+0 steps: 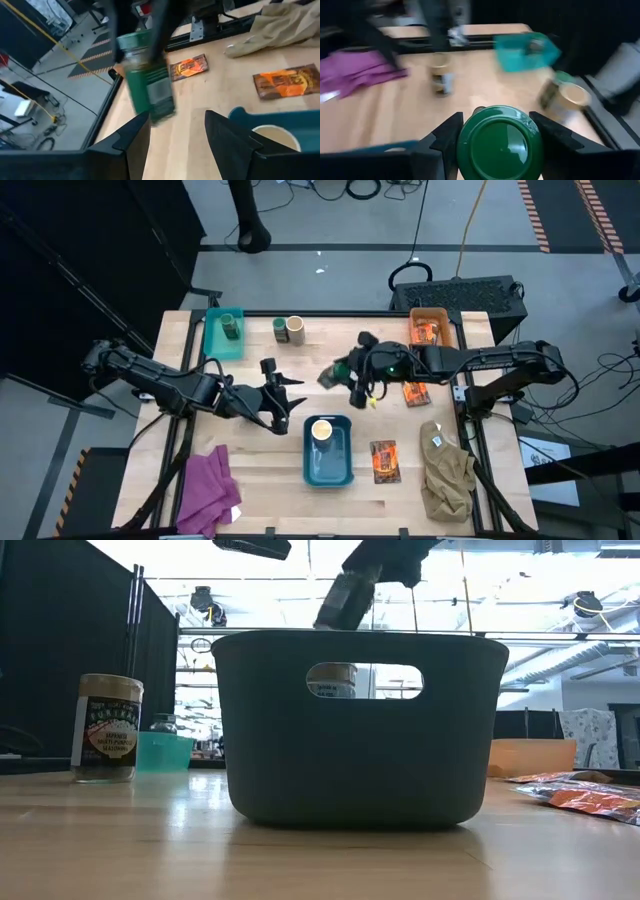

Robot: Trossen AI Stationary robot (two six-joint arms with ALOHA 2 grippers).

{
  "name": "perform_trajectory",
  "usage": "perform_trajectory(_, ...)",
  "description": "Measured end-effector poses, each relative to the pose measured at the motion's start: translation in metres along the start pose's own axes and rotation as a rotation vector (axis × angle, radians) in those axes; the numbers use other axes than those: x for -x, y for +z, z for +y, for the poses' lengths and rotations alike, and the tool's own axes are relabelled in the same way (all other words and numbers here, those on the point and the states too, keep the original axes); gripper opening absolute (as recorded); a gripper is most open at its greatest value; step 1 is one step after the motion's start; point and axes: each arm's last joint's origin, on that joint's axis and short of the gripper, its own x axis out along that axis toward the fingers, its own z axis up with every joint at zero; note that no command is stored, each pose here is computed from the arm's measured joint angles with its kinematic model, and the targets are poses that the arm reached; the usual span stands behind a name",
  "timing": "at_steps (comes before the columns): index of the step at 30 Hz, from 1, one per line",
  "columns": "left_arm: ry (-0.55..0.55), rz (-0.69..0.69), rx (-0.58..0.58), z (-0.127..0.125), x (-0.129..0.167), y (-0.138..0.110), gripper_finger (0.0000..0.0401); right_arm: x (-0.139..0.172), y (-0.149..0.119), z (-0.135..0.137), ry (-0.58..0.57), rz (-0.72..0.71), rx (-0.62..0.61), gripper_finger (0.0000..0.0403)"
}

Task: Sort spices by type
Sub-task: Put the green seasoning bottle into the light blue bin

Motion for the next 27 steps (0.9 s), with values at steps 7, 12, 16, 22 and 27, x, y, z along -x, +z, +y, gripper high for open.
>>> perform_trajectory(7,-0.219,-0.035,0.051,0.001,-0.004,0.001,0.0194,0.005,-0.001,0.025,0.181,-0.022,0.237,0.0179)
perform_trajectory(12,-0.264,-0.046,0.117,0.006,-0.007,0.002,0.0194,0.009,-0.002,0.038,0.227,-0.038,0.354,0.0179)
perform_trajectory(16,-0.202,-0.024,0.157,0.013,-0.012,0.0,0.0194,0.01,-0.002,0.042,0.235,-0.045,0.385,0.0179)
perform_trajectory(22,-0.214,0.003,0.18,0.012,-0.033,-0.007,0.0194,0.01,-0.002,0.043,0.235,-0.055,0.417,0.0179)
perform_trajectory(27,-0.225,0.023,0.192,0.017,-0.042,-0.011,0.0194,0.01,-0.002,0.042,0.234,-0.054,0.421,0.0179)
